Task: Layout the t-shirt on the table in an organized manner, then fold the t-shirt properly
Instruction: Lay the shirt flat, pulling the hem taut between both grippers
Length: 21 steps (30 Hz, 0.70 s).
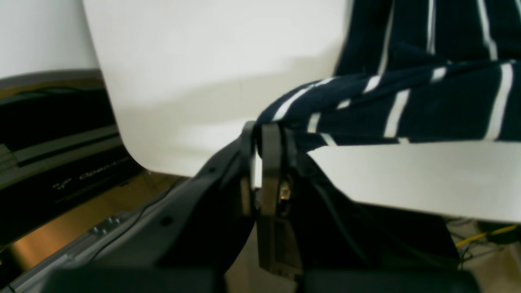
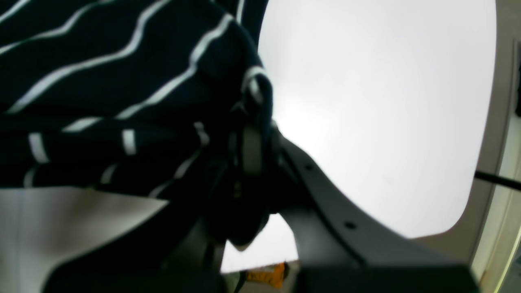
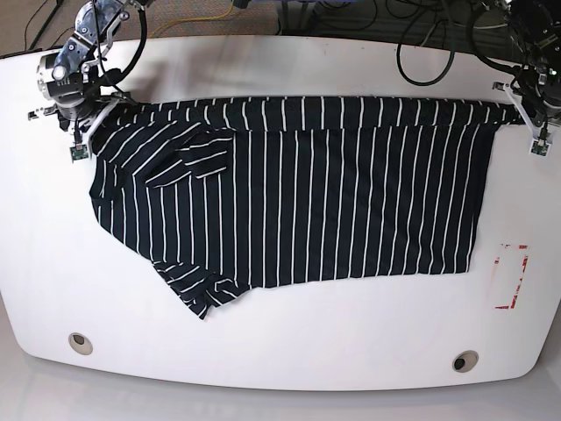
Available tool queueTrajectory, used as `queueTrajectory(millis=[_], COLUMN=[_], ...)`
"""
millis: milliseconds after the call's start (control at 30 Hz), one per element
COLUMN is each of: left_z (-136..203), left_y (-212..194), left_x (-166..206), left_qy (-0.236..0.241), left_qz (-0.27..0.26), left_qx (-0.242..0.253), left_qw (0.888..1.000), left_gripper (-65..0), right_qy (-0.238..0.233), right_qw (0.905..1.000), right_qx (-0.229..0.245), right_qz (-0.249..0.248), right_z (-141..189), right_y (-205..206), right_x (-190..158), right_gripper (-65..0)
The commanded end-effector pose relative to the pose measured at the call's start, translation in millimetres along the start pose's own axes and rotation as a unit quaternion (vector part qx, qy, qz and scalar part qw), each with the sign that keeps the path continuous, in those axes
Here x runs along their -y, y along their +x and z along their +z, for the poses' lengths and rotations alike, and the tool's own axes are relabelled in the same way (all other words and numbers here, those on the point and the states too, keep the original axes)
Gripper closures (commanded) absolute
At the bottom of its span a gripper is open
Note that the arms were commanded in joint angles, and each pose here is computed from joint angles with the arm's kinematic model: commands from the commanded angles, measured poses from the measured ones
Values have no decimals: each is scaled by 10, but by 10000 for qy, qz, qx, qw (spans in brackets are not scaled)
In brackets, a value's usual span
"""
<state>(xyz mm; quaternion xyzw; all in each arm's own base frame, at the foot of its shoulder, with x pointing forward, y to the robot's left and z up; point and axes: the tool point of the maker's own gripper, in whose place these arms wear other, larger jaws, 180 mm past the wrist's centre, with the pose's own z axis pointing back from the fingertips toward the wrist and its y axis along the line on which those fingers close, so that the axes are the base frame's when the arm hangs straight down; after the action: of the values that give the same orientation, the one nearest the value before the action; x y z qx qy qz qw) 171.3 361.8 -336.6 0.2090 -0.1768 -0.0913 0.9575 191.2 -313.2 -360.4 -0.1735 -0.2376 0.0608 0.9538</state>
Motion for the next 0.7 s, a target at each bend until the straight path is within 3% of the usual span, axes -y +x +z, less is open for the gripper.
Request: queueTrajectory(millis=[0,667], left_z=[49,-45], left_y=[-28,-120], left_x=[-133,-117], left_qy=[232,128], left_qz=[-83,-97], left_qx=[-40,-233], left_qw=[9997,9996], left_gripper=[0,0], right_qy=[-218,-76], right_qw=[9997,9990], right_qx=[-22,-426], right_qz=[70,114], right_z=[47,17], right_y=[-20,-341], right_x=[114,20], right_gripper=[0,0])
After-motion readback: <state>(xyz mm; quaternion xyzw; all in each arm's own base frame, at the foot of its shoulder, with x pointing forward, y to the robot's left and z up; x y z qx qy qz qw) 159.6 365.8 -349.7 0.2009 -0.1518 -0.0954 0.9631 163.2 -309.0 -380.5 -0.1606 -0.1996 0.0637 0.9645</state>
